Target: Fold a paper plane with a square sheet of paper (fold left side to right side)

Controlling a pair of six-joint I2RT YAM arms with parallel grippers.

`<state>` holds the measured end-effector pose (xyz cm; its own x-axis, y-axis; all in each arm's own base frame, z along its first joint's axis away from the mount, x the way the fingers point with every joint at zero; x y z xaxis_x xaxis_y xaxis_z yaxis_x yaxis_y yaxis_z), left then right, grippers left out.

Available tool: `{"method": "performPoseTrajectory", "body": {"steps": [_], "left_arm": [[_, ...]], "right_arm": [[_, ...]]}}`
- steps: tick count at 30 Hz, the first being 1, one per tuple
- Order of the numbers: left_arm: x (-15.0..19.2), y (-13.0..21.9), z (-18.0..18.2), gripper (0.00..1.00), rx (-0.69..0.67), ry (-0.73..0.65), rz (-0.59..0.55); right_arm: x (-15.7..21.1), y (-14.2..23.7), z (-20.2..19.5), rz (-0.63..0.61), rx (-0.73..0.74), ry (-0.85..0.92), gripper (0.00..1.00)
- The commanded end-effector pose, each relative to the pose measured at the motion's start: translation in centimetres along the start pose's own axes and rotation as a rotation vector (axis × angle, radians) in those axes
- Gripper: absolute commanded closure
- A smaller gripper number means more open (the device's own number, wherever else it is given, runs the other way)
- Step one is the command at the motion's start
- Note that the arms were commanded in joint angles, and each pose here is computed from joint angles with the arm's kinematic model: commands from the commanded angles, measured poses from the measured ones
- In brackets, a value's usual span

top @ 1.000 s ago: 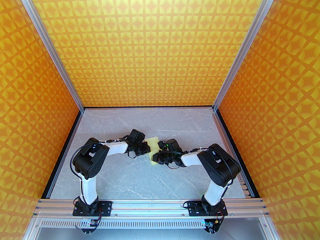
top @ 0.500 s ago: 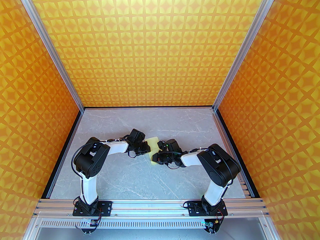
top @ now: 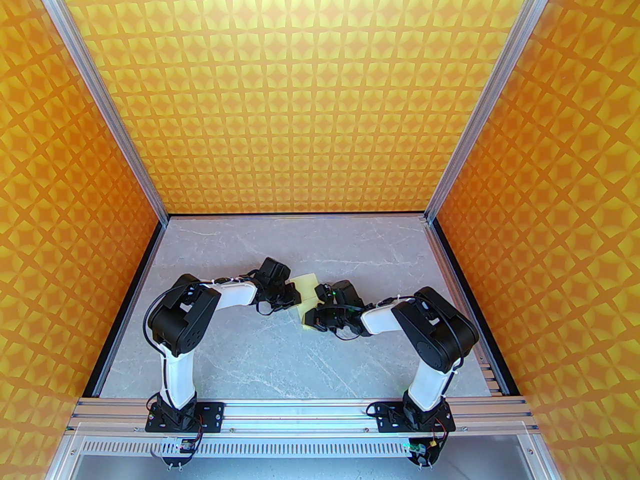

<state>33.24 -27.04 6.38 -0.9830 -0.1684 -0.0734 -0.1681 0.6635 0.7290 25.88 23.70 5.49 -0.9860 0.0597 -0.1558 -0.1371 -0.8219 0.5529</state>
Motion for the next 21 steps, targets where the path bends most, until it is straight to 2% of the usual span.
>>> {"method": "performPoseTrajectory", "body": {"steps": [1,21], "left_arm": [[-0.5,-0.3,0.3,0.94,-0.007,-0.009,0.008],[-0.5,-0.1,0.2,0.93,-0.005,-0.013,0.007]], "right_arm": [[0.7,-0.4,-0.5,0.021,0.006,-0.017,0.93],[1.4,-0.4,-3.1,0.071,0.232,-0.098,1.0]]}}
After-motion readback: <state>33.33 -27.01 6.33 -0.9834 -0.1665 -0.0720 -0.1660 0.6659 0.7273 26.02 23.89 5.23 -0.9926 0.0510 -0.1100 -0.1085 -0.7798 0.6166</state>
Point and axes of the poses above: each hand's point on the last joint's axis, 136 mm out from that joint toward the fingers, its own y axis back along the fingers, its own z axis along the line the jaws close on, x = y × z, the point moved 6 cm from there along y, back along the fingers, and after that the axes turned 3 degrees about y, right-handed, at the moved point
